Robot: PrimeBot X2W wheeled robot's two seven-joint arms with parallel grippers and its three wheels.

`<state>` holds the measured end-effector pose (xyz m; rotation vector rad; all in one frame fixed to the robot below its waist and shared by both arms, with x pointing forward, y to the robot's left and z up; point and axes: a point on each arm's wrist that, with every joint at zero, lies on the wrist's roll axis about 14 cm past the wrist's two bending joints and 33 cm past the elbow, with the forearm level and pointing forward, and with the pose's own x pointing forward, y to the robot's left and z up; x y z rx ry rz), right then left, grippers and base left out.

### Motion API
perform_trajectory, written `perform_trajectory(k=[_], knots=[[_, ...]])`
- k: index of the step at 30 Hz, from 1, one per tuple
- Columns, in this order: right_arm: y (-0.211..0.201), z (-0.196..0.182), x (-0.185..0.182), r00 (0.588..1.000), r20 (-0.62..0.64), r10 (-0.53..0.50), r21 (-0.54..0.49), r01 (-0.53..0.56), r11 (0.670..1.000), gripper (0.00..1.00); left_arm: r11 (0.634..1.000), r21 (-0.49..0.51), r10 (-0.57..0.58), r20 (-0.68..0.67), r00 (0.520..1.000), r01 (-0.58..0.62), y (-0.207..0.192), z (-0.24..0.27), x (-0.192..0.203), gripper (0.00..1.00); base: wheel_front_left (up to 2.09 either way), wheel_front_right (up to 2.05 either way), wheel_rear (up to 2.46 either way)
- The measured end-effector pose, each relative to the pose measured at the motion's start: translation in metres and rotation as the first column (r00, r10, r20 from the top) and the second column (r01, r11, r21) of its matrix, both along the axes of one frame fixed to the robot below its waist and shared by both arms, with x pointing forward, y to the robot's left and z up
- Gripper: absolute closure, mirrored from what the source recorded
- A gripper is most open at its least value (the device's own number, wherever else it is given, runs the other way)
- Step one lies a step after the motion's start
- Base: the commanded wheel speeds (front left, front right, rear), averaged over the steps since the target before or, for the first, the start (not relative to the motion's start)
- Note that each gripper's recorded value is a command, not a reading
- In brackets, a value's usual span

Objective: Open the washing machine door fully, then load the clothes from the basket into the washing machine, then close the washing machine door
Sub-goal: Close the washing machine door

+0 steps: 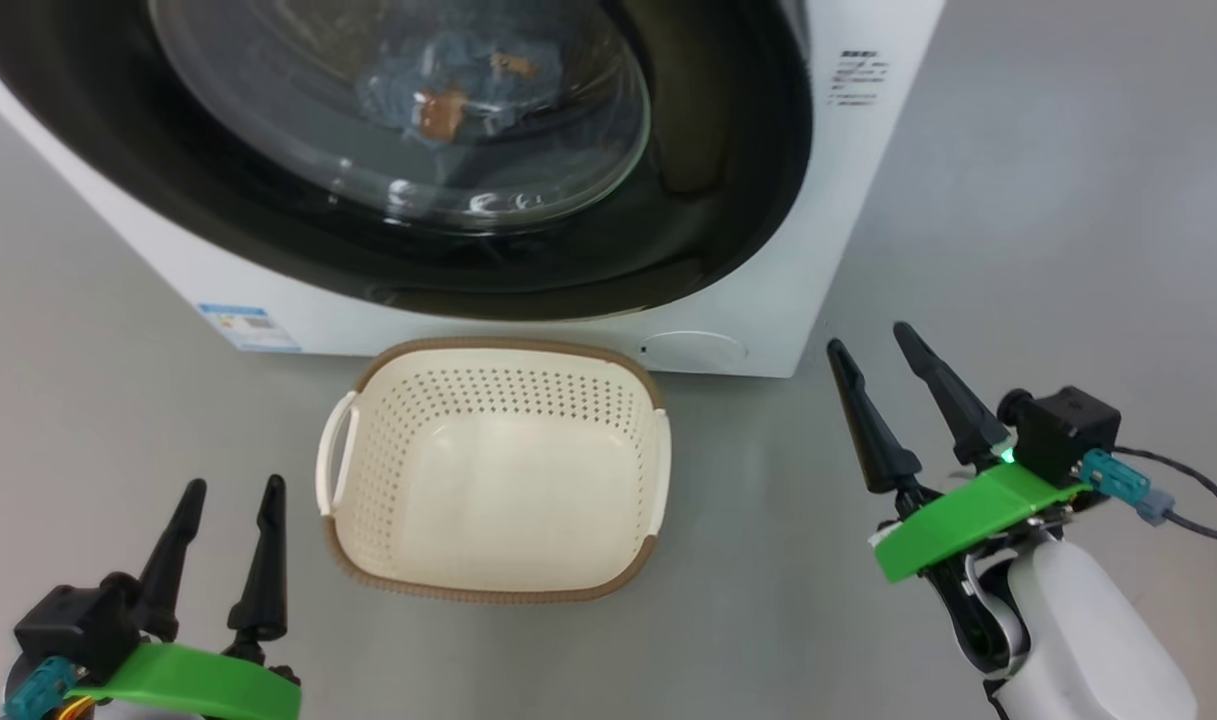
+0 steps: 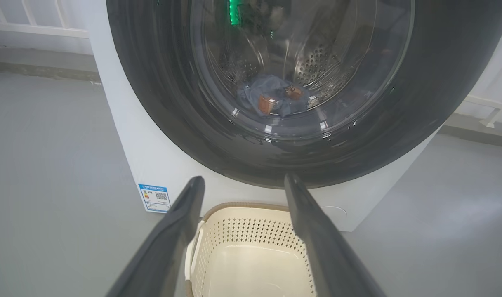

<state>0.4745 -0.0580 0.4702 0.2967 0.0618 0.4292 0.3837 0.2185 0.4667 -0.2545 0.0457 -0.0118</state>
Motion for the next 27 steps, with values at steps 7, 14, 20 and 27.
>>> perform_trajectory(k=[7,14,20,27], knots=[[-0.026,-0.004,-0.017,0.998,-0.019,-0.065,-0.013,0.064,0.998,0.0,0.999,0.013,-0.038,0.004,0.999,0.038,-0.007,0.002,0.002,0.0,0.0,0.0,0.0],[-0.052,-0.002,-0.028,0.991,-0.02,-0.134,-0.02,0.133,0.991,0.0,0.997,0.01,-0.074,0.024,0.997,0.074,-0.018,0.007,0.008,0.0,0.0,0.0,0.0],[-0.073,-0.002,-0.04,0.981,-0.025,-0.19,-0.026,0.189,0.982,0.0,0.996,0.011,-0.088,0.021,0.996,0.088,-0.021,0.006,0.006,0.0,0.0,0.0,0.0],[-0.098,-0.001,-0.054,0.967,-0.024,-0.255,-0.032,0.254,0.967,0.0,0.995,0.008,-0.099,0.031,0.995,0.099,-0.025,0.01,0.006,0.0,0.0,0.0,0.0]])
